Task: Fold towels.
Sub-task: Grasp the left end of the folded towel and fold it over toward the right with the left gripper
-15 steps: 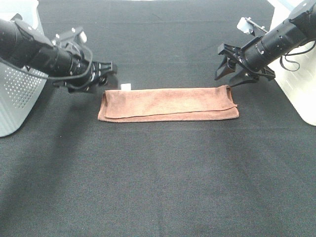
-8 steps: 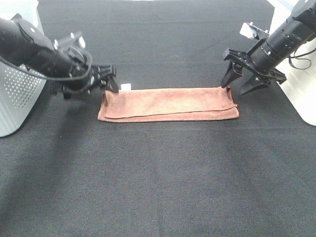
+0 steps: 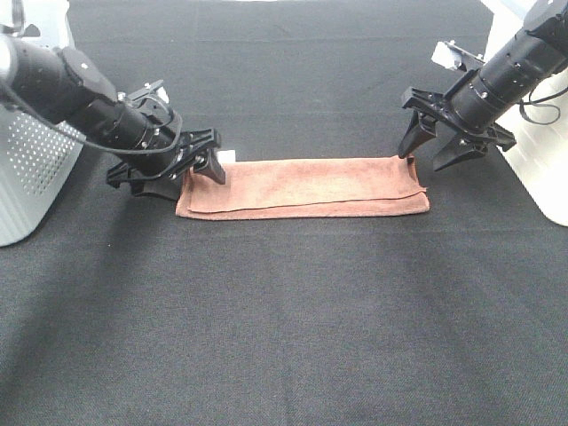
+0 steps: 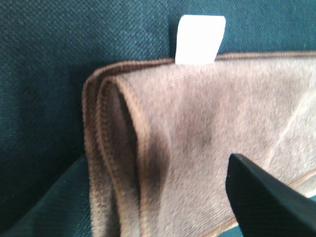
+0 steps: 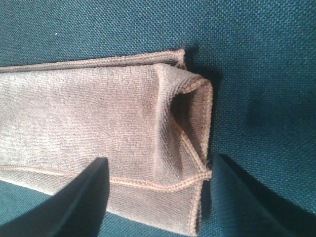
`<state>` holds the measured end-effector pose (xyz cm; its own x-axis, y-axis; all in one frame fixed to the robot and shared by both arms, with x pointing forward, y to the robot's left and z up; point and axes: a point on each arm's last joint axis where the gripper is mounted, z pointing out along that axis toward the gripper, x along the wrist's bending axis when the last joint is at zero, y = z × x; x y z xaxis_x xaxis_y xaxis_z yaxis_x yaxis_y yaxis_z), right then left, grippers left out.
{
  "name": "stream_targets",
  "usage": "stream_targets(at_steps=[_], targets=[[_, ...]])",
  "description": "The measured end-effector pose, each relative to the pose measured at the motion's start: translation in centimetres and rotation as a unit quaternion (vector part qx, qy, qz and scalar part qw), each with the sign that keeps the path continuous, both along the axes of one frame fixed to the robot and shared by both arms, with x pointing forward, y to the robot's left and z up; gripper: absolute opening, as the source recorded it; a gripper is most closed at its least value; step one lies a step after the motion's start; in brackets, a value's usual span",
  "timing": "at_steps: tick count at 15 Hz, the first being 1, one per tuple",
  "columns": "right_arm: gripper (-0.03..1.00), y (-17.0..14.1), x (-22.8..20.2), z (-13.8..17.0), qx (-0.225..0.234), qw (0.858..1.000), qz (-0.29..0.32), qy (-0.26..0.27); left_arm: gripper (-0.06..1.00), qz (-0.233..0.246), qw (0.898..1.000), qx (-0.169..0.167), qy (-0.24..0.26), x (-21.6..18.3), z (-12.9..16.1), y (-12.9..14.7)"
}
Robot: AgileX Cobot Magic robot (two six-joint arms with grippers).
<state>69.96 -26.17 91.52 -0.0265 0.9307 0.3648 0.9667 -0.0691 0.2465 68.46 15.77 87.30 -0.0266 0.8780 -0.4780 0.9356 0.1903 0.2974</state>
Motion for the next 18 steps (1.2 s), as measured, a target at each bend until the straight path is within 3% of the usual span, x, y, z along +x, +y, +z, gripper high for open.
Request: stream_targets(at_steps=[2,3,7,10,12,15,17,18], targets=[[0.58,0.0,0.0,0.0,0.000,1.000,0.000,0.000,0.70,-0.003,1.000,-0.012,0.009,0.6,-0.2,-0.4],[0.58,0.0,0.0,0.0,0.000,1.000,0.000,0.000,0.62,-0.004,1.000,-0.018,0.013,0.8,-0.3,-0.6],[0.58,0.0,0.0,0.0,0.000,1.000,0.000,-0.001,0.04,0.002,0.999,-0.015,0.036,0.7,-1.1,-0.4],[0.58,0.0,0.0,0.0,0.000,1.000,-0.001,-0.001,0.02,-0.008,0.999,0.006,0.044,0.5,-0.9,-0.1],[0.58,0.0,-0.1,0.0,0.001,1.000,0.002,0.005,0.02,-0.030,0.997,0.055,0.046,0.0,0.8,0.6],[0.58,0.1,-0.2,0.0,0.003,1.000,0.006,0.012,0.02,-0.024,0.990,0.141,0.023,-0.5,5.2,2.2],[0.58,0.1,-0.3,0.0,0.004,1.000,0.008,0.017,0.02,-0.012,0.986,0.161,0.033,-0.9,7.0,2.8],[0.58,0.1,-0.4,0.0,0.005,1.000,0.009,0.019,0.02,-0.009,0.987,0.155,0.046,-1.0,7.6,2.7]])
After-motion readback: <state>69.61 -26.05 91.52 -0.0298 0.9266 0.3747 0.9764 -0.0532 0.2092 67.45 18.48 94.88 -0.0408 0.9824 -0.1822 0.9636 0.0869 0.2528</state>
